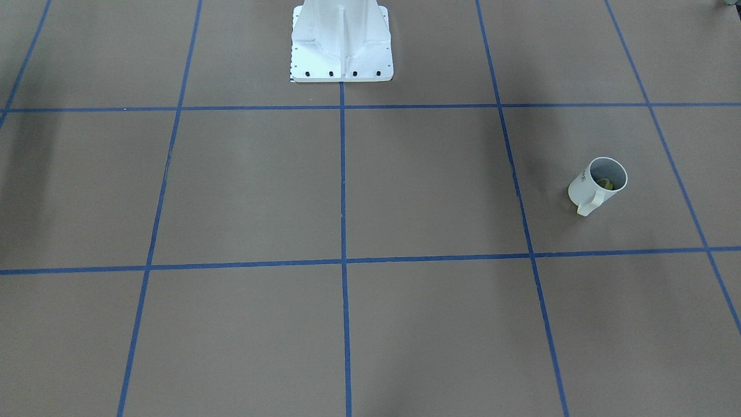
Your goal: Left arm hands cup to right arm to dump lemon
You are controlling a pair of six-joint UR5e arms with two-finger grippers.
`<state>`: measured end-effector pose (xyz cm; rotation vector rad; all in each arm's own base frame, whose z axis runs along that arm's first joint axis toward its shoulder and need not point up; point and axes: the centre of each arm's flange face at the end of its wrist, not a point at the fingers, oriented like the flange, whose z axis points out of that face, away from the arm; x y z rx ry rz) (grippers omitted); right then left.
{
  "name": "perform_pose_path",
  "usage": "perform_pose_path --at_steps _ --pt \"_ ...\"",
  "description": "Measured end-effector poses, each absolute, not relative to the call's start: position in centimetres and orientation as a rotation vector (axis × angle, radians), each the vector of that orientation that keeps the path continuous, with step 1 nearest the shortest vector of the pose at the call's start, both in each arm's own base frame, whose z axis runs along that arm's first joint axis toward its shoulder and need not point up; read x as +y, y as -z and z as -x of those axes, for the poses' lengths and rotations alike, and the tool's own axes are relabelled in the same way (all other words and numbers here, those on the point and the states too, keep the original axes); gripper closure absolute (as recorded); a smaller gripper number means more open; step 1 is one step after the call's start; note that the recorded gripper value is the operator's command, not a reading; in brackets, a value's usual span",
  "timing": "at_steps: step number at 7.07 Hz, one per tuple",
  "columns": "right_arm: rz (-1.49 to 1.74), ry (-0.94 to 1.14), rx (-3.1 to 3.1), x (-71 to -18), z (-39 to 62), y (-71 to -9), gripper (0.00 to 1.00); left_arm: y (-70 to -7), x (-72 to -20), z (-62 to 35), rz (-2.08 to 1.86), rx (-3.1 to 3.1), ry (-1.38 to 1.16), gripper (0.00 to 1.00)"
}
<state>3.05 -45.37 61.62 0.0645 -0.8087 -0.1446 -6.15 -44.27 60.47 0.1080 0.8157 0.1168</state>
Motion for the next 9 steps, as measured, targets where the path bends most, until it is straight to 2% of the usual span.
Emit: perform_pose_path --at_steps 9 --pt "-0.156 0.239 -0.872 -44.6 -0.8 -61.1 0.0 -54.8 -48.6 -11.2 -0.13 0.842 -0.41 0.0"
